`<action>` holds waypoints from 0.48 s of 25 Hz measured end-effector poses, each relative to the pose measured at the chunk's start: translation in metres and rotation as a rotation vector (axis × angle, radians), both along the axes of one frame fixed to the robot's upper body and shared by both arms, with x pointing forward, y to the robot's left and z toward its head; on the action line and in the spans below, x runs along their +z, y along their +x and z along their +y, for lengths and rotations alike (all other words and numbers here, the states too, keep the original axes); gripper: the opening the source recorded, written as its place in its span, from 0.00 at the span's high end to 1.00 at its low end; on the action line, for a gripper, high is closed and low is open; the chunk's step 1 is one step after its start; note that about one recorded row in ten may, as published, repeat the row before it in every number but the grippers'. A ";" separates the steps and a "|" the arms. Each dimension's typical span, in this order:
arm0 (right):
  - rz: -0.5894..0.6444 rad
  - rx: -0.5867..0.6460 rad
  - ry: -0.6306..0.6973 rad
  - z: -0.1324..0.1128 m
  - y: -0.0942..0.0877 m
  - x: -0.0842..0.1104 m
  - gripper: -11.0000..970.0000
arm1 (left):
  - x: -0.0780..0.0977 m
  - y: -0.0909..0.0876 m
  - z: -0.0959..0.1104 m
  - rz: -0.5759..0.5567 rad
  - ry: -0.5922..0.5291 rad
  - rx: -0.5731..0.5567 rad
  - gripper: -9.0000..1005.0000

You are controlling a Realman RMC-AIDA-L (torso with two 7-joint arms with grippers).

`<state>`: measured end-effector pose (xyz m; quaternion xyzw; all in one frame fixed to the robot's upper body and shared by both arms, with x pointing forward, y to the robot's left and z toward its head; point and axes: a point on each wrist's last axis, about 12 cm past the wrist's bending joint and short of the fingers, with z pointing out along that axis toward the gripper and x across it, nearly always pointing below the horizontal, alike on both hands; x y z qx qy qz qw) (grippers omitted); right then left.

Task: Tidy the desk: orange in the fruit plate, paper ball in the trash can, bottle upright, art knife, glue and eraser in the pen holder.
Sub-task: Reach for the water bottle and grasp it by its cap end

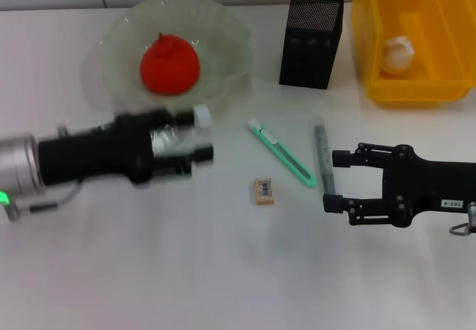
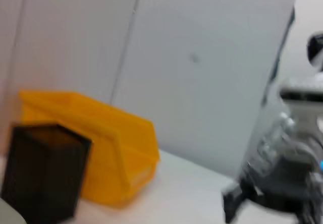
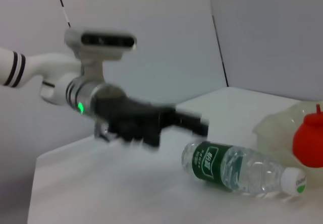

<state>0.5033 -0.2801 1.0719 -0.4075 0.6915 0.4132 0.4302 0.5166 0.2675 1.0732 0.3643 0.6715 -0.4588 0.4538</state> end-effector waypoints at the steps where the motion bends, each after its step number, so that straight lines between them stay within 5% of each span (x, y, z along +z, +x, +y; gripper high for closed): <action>1: 0.003 0.001 -0.002 0.000 0.000 -0.001 0.17 | 0.012 0.009 0.003 0.002 -0.014 0.024 0.20; 5: 0.011 -0.004 -0.005 0.000 -0.001 -0.003 0.17 | 0.042 0.030 0.015 0.015 0.044 0.060 0.20; 12: 0.014 -0.008 -0.013 0.001 0.002 -0.003 0.17 | 0.077 0.054 0.036 0.037 0.324 0.071 0.20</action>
